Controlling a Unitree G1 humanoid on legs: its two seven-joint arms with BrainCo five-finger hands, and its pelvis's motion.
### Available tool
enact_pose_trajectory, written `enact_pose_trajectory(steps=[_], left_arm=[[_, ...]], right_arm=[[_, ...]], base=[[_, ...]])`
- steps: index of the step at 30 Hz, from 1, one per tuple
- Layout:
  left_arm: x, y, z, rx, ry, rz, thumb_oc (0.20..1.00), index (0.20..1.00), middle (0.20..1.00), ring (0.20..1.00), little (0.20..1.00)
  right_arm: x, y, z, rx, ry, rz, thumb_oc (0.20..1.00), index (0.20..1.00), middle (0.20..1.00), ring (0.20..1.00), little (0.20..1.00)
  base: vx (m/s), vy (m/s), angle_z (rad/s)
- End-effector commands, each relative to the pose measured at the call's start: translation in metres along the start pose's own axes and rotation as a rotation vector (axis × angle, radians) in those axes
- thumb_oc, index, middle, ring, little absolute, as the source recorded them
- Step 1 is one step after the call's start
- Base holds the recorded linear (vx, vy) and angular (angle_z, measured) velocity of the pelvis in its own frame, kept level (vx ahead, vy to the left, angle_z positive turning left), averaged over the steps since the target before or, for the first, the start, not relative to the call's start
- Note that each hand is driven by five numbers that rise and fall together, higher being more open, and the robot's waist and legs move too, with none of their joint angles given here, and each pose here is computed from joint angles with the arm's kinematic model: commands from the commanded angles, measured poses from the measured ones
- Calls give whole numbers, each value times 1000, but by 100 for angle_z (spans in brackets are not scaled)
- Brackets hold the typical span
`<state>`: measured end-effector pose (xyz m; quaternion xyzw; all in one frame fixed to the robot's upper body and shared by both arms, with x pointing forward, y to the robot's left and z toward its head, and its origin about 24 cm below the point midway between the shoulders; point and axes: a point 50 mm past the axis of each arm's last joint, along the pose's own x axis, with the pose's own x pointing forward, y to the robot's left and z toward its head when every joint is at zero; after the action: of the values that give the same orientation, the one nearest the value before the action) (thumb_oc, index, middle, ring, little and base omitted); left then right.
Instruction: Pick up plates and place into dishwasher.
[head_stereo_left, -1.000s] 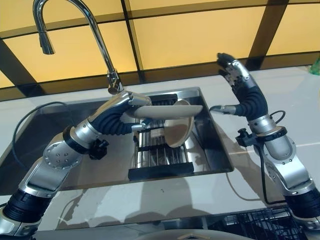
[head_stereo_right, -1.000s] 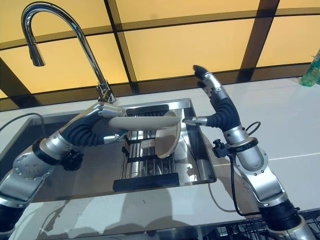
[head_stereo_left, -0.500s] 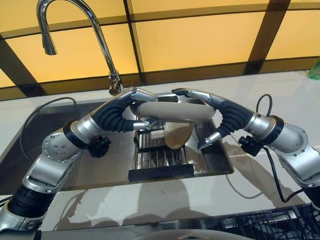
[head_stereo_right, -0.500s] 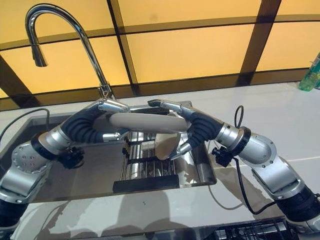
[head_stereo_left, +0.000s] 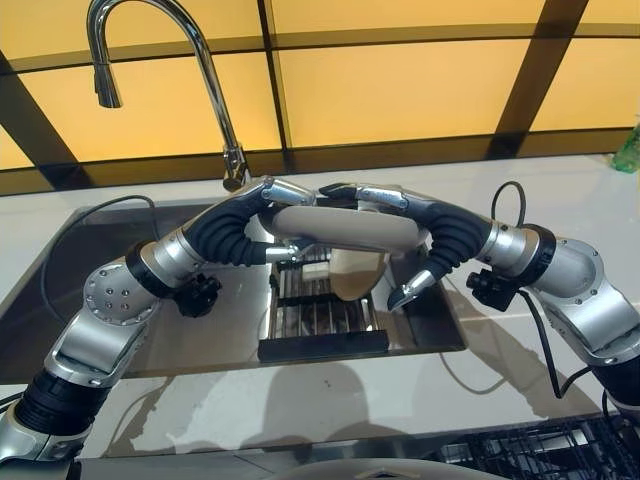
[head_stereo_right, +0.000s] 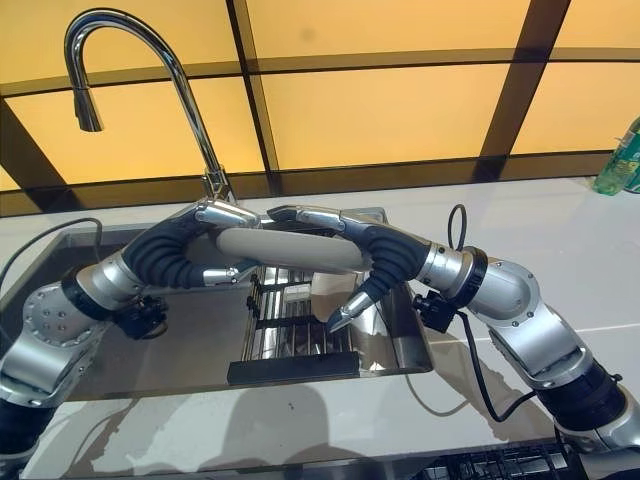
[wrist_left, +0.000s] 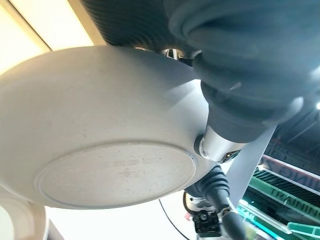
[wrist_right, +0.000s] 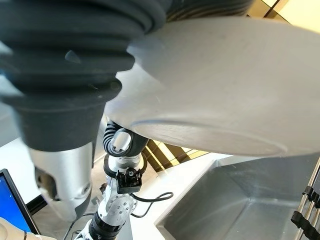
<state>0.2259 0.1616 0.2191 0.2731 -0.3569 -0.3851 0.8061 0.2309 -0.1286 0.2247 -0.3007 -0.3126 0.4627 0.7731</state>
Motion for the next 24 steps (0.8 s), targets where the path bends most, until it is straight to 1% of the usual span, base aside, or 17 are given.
enact_pose_trajectory(steps=[1, 6, 13, 19, 20, 21, 22, 23, 24], left_arm=[[17, 14, 26, 4, -182, 16, 200, 200, 200, 200, 200], [18, 13, 27, 3, -189, 19, 200, 200, 200, 200, 200], [14, 14, 31, 15, -206, 37, 200, 200, 200, 200, 200], [12, 16, 34, 30, -221, 53, 200, 200, 200, 200, 200], [12, 16, 34, 32, -222, 54, 200, 200, 200, 200, 200], [12, 16, 34, 33, -224, 56, 200, 200, 200, 200, 200], [12, 16, 35, 36, -226, 58, 200, 200, 200, 200, 200], [11, 16, 35, 38, -228, 61, 200, 200, 200, 200, 200], [11, 16, 35, 38, -228, 64, 200, 200, 200, 200, 200]], right_arm=[[14, -2, 11, -45, -78, -31, 1000, 1000, 1000, 1000, 1000], [13, -1, 4, -32, -32, -80, 1000, 1000, 1000, 1000, 1000], [1, -4, -17, -91, 154, -167, 1000, 1000, 1000, 1000, 1000], [-4, -5, -23, -111, 237, -165, 1000, 1000, 1000, 1000, 1000], [-5, -4, -25, -108, 249, -160, 853, 853, 853, 853, 853], [-5, -4, -26, -107, 257, -156, 580, 580, 580, 580, 580], [-5, -3, -27, -106, 267, -152, 253, 253, 253, 253, 253], [-5, -3, -28, -104, 270, -147, 200, 200, 200, 200, 200], [-5, -3, -27, -99, 269, -142, 200, 200, 200, 200, 200]], base=[[0, 0, 0], [0, 0, 0], [2, 14, 0], [0, 0, 0], [0, 0, 0], [0, 0, 0], [0, 0, 0], [0, 0, 0], [0, 0, 0]])
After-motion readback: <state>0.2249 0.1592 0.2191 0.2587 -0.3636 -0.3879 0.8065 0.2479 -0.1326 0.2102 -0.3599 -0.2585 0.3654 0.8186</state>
